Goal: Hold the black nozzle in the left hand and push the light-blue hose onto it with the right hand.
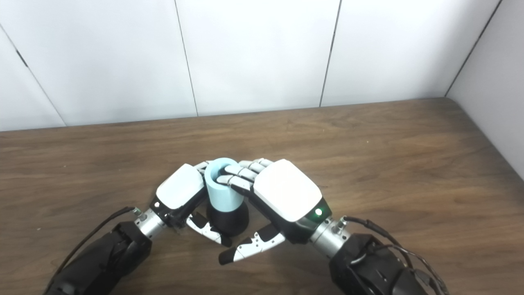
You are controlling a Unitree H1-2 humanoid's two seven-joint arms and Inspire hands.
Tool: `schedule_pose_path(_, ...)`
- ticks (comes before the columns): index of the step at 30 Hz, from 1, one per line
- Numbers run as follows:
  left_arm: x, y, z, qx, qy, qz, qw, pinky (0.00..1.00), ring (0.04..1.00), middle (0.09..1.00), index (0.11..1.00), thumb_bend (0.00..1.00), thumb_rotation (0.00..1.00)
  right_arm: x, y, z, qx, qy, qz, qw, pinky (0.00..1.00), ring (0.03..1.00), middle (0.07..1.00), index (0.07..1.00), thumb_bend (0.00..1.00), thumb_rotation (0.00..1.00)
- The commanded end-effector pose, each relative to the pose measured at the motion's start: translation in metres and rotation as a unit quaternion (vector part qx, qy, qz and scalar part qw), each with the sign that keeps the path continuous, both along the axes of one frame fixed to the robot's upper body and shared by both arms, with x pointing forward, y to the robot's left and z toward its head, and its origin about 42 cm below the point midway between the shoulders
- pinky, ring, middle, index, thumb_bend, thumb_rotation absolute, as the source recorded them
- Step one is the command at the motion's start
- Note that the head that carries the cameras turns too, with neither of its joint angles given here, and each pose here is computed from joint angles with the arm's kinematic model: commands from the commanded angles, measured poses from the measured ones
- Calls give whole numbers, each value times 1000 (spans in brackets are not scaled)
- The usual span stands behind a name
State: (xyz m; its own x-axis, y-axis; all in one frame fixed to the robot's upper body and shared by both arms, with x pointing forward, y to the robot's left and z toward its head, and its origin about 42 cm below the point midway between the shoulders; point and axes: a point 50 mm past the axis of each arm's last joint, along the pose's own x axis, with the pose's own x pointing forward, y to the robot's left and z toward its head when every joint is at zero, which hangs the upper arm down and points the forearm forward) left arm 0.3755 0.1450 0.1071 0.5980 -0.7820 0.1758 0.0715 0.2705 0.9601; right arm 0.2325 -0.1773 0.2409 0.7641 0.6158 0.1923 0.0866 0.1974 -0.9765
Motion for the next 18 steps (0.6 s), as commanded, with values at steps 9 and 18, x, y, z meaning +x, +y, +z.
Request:
schedule_pose_path(9,-73,-3,-98,101,154,3,983,823,498,466,485,504,0,-24,7,-63,-92,180,75,976,734,790,798,761,863,977)
schedule_pose_path(18,-71,-3,-103,108,155,3,982,826,502,445,504,502,0,-21,11,-44,30,73,64,995,800,905,909,876,767,810)
